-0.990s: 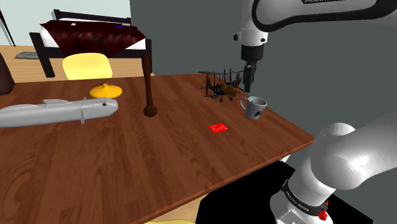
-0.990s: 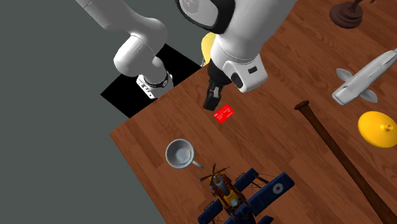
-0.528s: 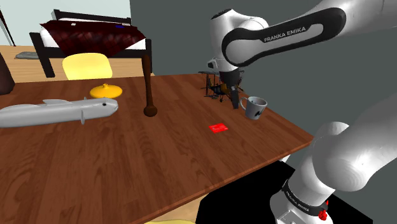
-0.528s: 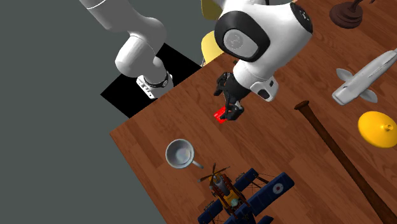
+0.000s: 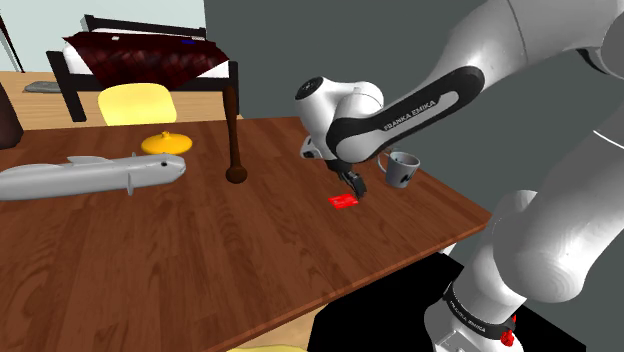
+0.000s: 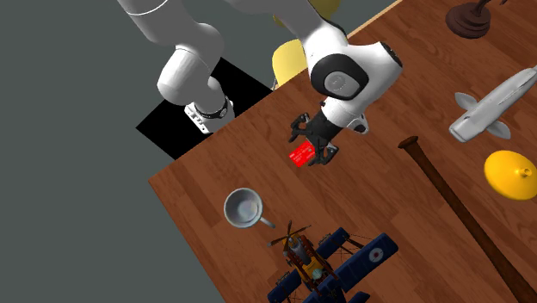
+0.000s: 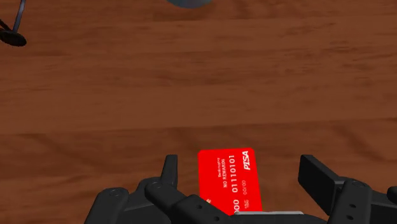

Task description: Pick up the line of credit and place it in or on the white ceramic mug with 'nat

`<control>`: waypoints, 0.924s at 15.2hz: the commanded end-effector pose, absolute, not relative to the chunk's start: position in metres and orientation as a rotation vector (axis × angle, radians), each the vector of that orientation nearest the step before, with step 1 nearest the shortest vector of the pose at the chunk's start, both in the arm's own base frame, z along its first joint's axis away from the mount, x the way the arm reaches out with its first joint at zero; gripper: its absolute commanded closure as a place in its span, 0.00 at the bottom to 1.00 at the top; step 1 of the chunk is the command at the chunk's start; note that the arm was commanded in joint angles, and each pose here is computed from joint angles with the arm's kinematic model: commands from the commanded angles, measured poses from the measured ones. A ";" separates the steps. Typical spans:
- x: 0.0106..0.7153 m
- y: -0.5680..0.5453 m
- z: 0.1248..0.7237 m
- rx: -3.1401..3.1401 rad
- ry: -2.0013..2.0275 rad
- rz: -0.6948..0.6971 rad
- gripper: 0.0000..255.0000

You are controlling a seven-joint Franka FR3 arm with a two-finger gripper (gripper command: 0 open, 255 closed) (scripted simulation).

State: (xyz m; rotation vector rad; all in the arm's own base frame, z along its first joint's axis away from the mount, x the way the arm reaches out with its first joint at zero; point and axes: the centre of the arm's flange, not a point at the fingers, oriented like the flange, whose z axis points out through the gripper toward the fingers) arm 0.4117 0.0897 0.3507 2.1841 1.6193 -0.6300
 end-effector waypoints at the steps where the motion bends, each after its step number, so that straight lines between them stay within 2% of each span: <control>1: 0.411 0.089 0.335 2.150 1.652 -0.640 0.00; 7: 0.407 0.074 0.310 2.150 1.652 -0.640 0.00; 14: 0.407 0.074 0.310 2.150 1.652 -0.640 0.00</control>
